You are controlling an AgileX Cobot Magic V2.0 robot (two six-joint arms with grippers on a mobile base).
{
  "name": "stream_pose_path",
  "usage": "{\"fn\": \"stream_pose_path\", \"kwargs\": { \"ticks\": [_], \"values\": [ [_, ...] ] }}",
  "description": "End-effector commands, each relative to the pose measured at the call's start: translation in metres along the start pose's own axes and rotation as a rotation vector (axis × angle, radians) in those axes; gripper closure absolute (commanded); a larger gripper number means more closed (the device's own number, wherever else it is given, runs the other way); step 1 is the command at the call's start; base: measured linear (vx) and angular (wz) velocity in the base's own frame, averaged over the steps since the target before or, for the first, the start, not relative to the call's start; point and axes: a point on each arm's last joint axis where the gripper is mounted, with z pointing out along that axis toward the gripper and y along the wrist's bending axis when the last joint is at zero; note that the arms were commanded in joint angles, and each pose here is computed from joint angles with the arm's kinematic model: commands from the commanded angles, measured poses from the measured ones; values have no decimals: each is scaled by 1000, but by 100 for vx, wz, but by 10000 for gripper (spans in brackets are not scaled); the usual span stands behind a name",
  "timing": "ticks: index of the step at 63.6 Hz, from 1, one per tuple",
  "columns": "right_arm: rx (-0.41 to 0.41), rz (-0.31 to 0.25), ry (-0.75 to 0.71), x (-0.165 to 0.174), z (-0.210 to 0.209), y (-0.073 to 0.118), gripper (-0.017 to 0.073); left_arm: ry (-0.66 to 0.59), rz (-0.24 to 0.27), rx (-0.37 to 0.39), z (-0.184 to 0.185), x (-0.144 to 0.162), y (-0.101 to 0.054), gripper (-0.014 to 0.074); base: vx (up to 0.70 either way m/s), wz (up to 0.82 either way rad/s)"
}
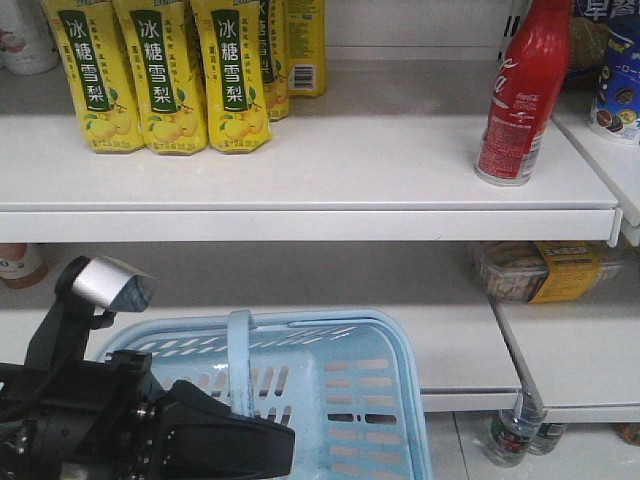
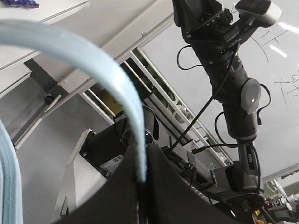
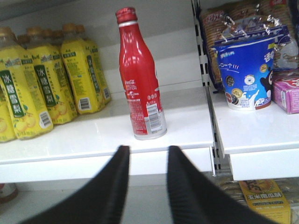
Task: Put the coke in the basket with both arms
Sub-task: 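Reach the right gripper to the red Coca-Cola bottle on the shelf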
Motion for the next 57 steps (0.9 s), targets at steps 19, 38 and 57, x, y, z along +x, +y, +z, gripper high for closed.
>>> {"fn": "stream_pose_path", "kwargs": {
  "ticks": [19, 38, 57],
  "values": [
    [43, -80, -42, -26, 19, -2, -118, -50, 21, 106, -2, -8, -18, 600, 0, 0],
    [-37, -256, 30, -73, 57, 9, -75, -50, 21, 106, -2, -8, -18, 600, 0, 0],
    [-83, -291, 19, -104, 117, 8, -70, -50, 21, 106, -2, -8, -18, 600, 0, 0]
  ]
}}
